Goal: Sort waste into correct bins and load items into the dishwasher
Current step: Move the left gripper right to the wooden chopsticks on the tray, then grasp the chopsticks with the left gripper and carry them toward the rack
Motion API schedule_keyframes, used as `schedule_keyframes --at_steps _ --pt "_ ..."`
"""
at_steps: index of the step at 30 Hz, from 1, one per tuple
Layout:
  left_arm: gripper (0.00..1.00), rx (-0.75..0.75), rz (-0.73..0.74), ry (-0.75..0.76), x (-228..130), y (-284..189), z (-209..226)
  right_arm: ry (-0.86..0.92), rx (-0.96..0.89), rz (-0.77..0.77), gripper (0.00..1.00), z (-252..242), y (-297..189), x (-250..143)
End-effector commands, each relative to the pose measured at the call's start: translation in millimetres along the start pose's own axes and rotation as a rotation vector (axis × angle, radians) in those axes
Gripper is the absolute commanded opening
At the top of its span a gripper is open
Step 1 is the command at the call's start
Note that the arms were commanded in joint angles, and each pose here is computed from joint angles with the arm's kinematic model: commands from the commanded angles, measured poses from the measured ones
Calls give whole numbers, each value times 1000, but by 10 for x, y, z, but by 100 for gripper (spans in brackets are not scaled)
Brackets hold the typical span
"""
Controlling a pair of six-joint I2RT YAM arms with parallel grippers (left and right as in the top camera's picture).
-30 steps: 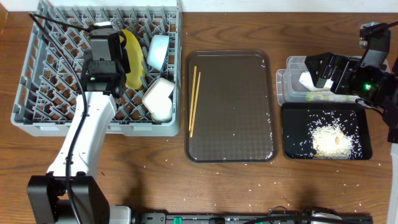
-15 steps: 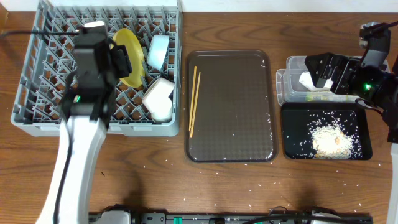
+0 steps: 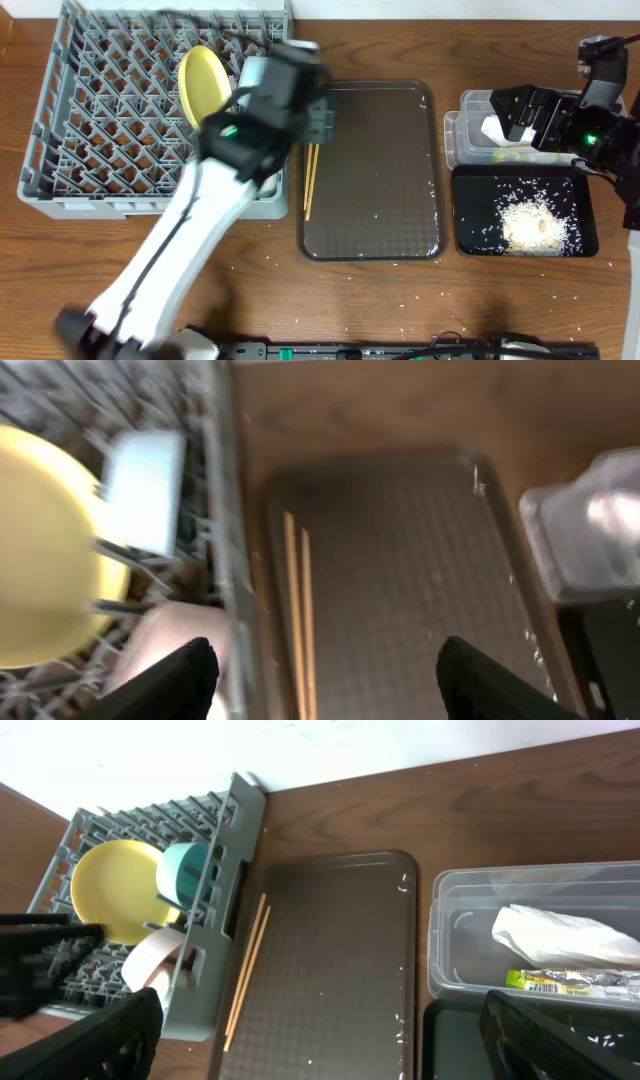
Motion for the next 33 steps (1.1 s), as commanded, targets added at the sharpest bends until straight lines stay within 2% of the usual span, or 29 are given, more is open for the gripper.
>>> schedule_keyframes --at_steps 1,9,15,24,28,33 --pt "71 71 118 -2 -206 532 -202 5 -1 -13 99 -8 -39 33" --pt "69 180 338 20 -821 1452 -172 5 -1 -13 99 -8 -39 33" --pt "68 219 406 36 -1090 1830 -121 5 -1 -13 99 -8 -39 33" --pt "68 248 448 23 -1224 2041 3 5 -1 -13 99 -8 -39 34" --pt "65 192 492 11 -1320 2114 -55 5 -1 -13 99 -8 -39 33" --pt "65 201 512 12 -1379 2154 -30 5 -1 -13 99 -8 -39 33"
Point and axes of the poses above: each gripper's point midway between its finger pads, its own y axis out along the fingers, its own z axis along the line the jaws close on, x = y × z, the point moved 4 cm from there along -y, back along the fingers, and after that the axes turned 7 degrees about -y, right-handed, at the moved point
